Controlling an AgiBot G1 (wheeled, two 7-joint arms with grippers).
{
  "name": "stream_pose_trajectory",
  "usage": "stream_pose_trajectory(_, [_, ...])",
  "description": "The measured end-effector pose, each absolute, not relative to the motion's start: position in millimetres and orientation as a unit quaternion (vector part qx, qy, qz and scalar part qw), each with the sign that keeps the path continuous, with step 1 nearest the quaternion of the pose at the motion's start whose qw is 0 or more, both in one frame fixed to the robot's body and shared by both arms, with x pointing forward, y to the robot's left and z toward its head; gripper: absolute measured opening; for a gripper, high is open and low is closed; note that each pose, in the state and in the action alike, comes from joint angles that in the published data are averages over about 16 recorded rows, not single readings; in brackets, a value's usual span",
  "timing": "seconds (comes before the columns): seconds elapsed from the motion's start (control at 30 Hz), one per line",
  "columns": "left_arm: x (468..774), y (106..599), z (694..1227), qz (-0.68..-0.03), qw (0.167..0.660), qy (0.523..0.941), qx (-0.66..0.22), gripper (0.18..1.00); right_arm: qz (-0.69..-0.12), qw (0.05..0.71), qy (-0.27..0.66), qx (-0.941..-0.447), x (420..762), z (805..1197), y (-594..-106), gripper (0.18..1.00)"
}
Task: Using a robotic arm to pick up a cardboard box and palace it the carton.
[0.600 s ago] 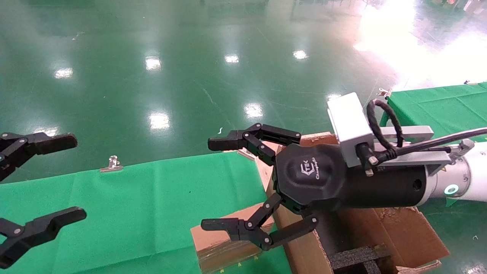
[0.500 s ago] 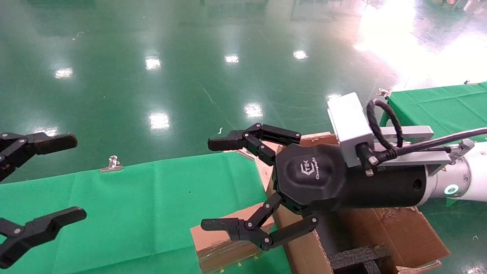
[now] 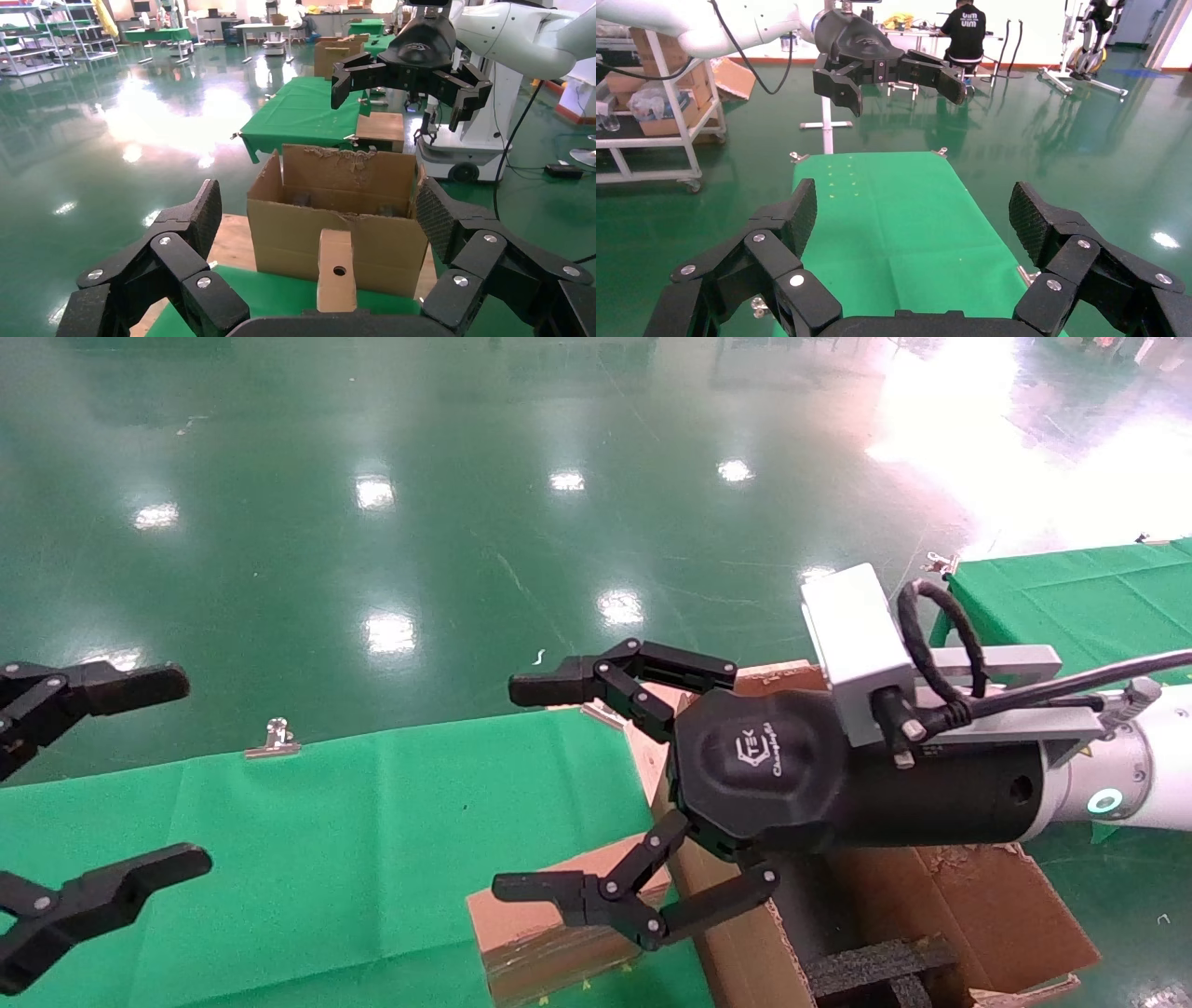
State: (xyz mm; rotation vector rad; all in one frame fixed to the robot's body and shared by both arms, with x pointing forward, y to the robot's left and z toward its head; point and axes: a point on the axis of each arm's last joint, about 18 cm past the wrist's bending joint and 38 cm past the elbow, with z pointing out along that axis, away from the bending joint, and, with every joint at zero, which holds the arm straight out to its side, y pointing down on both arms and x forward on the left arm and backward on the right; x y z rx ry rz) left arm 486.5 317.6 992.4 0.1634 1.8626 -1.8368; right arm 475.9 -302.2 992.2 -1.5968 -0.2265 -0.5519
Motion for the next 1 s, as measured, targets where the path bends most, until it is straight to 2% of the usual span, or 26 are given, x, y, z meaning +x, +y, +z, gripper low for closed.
stream_pose_trajectory(0.23, [486.5,317.6,992.4,-0.677,0.257,0.687,0.06,0.991,-0.246,0.648,-0.098,-0.714,477.8,990.1,-301.7,1.001])
stream_pose_trajectory(0.43, [486.5,317.6,992.4,-0.677,0.257,0.687,0.06,0.958,-0.25,0.613,-0.094,-0.743,487.4,982.8,-296.0,1.001])
stream_pose_trajectory(0.83, [486.5,317.6,992.4,-0.677,0.257,0.687,0.06,0.791,-0.26,0.472,-0.094,-0.837,531.1,951.8,-273.7,1.001])
stream_pose_trajectory(1.0, [486.5,317.6,992.4,-0.677,0.257,0.687,0.06,0.674,-0.269,0.413,-0.101,-0.864,550.4,941.6,-264.8,1.001])
